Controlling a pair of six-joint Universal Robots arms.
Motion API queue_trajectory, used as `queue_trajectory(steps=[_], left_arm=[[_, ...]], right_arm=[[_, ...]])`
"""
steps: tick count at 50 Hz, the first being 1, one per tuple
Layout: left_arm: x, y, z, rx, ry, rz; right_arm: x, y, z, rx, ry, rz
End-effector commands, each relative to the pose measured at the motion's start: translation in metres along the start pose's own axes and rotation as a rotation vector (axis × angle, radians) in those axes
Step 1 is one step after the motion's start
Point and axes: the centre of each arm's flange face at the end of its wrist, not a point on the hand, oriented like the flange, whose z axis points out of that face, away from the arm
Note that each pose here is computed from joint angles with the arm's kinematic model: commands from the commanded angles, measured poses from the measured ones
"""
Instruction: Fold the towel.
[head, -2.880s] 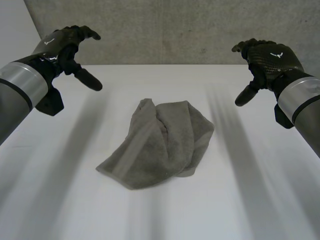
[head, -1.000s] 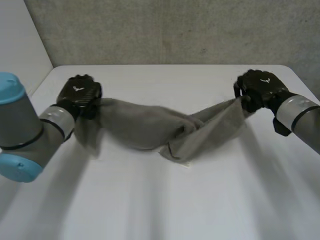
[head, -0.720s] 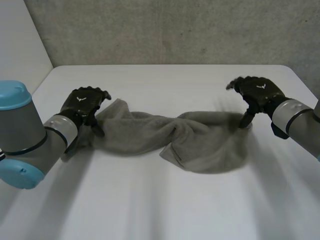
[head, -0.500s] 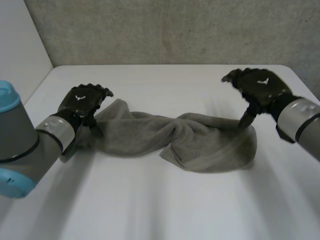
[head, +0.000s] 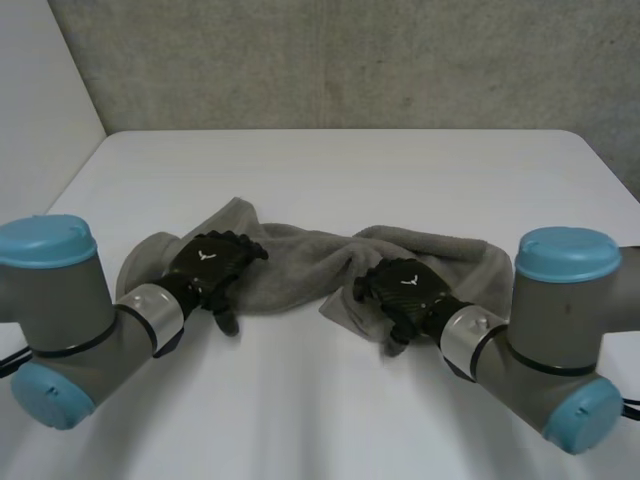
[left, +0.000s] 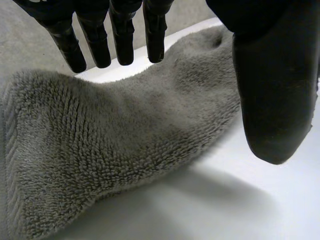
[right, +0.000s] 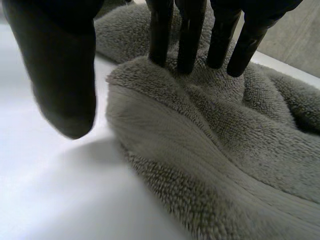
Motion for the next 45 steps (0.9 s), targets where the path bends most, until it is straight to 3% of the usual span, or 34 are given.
queue_trajectory(steps=[1, 8, 18, 31, 37, 45], left_arm=[[0.001, 0.004, 0.011, -0.005, 0.010, 0.013], [-0.001, 0.003, 0.022, 0.004, -0.005, 0.023], [-0.011, 0.005, 0.040, 0.006, -0.061, 0.029], [-0.016, -0.002, 0.047, 0.031, -0.075, 0.039], [-0.016, -0.004, 0.044, 0.029, -0.079, 0.038], [-0.024, -0.025, 0.026, 0.063, -0.096, 0.040]], right_arm=[[0.007, 0.003, 0.020, 0.003, 0.046, 0.004], [0.029, -0.021, 0.014, 0.090, 0.138, 0.036], [0.105, -0.034, -0.015, 0.145, 0.349, 0.136], [0.137, -0.036, -0.040, 0.153, 0.446, 0.159], [0.141, -0.037, -0.042, 0.157, 0.453, 0.159], [0.126, -0.040, -0.043, 0.106, 0.319, 0.172]])
